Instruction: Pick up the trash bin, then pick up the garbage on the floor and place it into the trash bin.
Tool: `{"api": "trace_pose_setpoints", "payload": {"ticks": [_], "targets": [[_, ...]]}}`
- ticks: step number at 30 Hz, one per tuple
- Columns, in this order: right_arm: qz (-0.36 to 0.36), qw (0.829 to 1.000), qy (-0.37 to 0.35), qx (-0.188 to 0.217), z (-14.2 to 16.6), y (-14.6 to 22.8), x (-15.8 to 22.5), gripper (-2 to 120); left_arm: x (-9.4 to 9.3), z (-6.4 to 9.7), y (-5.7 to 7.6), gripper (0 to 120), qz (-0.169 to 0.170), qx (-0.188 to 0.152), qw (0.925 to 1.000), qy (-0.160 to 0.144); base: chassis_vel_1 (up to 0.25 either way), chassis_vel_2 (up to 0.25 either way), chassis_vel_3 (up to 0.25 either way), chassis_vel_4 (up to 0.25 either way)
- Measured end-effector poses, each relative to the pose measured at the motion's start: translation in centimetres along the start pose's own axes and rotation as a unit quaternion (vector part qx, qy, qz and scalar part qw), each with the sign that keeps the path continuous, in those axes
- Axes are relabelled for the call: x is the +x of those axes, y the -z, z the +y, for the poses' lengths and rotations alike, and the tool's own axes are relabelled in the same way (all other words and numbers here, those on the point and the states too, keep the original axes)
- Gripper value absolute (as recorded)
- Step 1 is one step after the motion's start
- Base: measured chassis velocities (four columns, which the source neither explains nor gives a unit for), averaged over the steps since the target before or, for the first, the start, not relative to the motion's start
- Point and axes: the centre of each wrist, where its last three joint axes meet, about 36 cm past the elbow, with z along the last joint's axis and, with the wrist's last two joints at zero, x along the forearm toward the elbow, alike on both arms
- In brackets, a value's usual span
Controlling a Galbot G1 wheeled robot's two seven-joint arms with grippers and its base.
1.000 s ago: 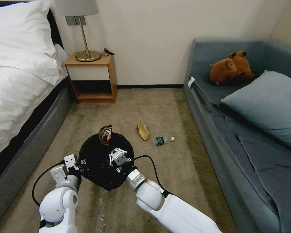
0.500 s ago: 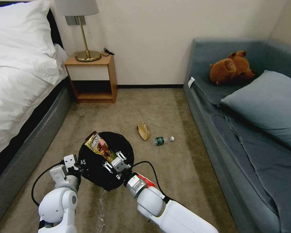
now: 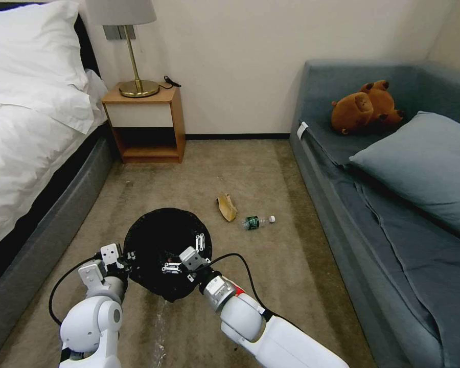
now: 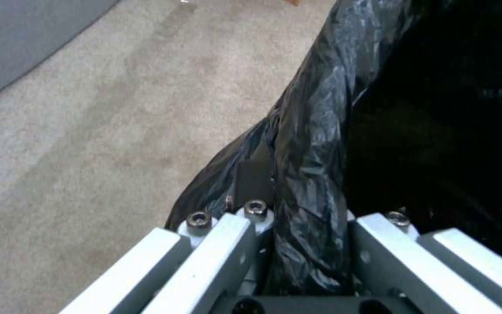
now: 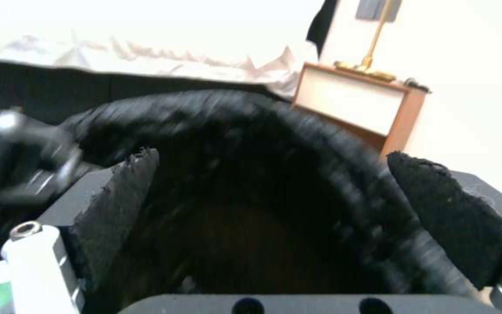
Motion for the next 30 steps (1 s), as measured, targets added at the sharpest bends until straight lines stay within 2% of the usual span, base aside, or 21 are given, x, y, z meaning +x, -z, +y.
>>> {"api": "trace_pose_setpoints", "payload": {"ticks": [4, 6, 10, 13, 18, 27, 30], "targets": [[-0.005, 1.000, -0.018, -0.004, -0.9, 1.1, 0.3, 100, 0.5, -0.1, 0.0, 1, 0.001, -0.003, 1.0000, -0.001, 0.000, 0.000, 0.000, 0.000], [-0.008, 0.999, -0.050, -0.007, -2.8, 2.1, 0.7, 100, 0.1, 0.5, 0.2, 1, -0.001, -0.009, 1.0000, -0.003, 0.000, 0.000, 0.000, 0.000], [-0.009, 0.996, -0.083, -0.010, -4.4, 2.3, 1.5, 100, 0.0, 0.8, 0.1, 1, -0.002, -0.008, 0.9999, -0.006, 0.000, 0.000, 0.000, 0.000], [-0.018, 0.989, -0.148, -0.010, -7.7, 3.2, 3.7, 100, 0.5, 0.8, 0.2, 1, -0.006, -0.003, 0.9999, -0.013, 0.000, 0.000, 0.000, 0.000], [-0.016, 0.977, -0.212, -0.008, -10.4, 3.6, 6.7, 100, 1.1, 1.0, 1.0, 1, -0.021, -0.004, 0.9996, -0.018, 0.000, 0.000, 0.000, 0.000], [-0.007, 0.964, -0.265, -0.024, -11.2, 2.7, 9.0, 100, 0.9, 1.1, 1.9, 1, -0.041, 0.004, 0.9990, -0.016, 0.000, 0.000, 0.000, 0.000], [0.017, 0.958, -0.280, -0.051, -10.8, 2.0, 9.7, 100, 0.0, 1.4, 1.6, 1, -0.042, 0.007, 0.9990, -0.016, 0.000, 0.000, 0.000, 0.000]]}}
